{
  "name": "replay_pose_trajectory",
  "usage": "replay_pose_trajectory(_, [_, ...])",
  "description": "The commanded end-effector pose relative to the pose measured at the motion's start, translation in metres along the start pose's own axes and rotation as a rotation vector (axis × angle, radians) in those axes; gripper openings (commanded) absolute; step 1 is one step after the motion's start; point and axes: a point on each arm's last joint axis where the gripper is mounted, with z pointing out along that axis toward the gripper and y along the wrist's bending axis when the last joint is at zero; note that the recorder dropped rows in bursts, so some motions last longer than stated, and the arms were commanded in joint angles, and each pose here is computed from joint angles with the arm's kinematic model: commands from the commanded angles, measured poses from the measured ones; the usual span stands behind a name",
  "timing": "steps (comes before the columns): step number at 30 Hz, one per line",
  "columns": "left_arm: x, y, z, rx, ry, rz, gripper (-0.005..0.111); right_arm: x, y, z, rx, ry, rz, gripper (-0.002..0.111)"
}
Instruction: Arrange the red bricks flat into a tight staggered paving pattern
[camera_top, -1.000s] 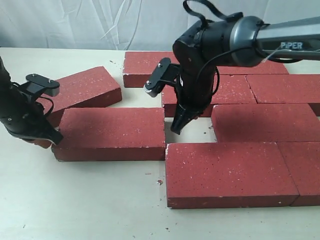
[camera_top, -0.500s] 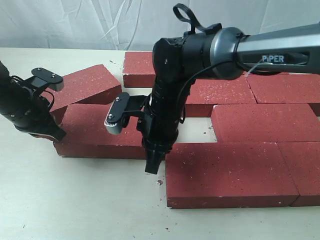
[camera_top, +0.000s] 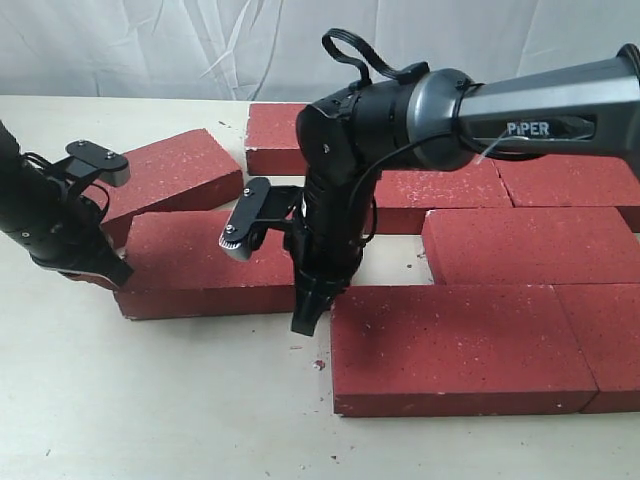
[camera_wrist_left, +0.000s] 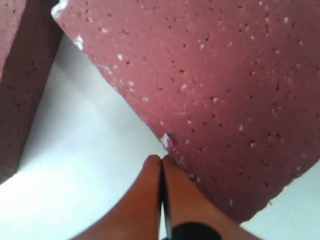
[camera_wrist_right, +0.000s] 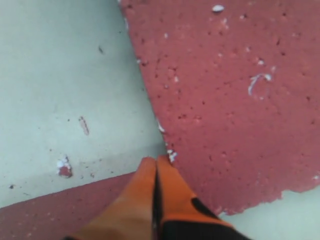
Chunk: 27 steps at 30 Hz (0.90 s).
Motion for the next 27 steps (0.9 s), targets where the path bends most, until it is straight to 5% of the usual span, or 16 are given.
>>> replay_pose_trajectory(1, [-0.001,-0.007,0.001,0.053,0.011,-0.014,0.000,0.001,-0.012,-0.009,0.094,-0.027,-0.009,-0.001])
replay_pose_trajectory(9, [-0.003,-0.005,0.001,0.034,-0.011,-0.016,0.000,0.009,0.010,-0.041,-0.065,0.025,0.052,-0.001])
replay_pose_trajectory(14, [-0.005,-0.004,0.001,0.027,-0.030,-0.025,0.000,0.011,0.010,-0.061,-0.052,-0.031,0.070,-0.001])
replay_pose_trajectory(21, [-0.006,-0.005,0.001,0.029,-0.044,-0.034,0.000,0.042,-0.032,-0.066,0.102,-0.104,0.173,-0.001])
replay_pose_trajectory(27, [-0.008,-0.005,0.005,0.043,-0.058,-0.049,0.000,0.086,-0.072,-0.084,0.135,-0.224,0.441,-0.001])
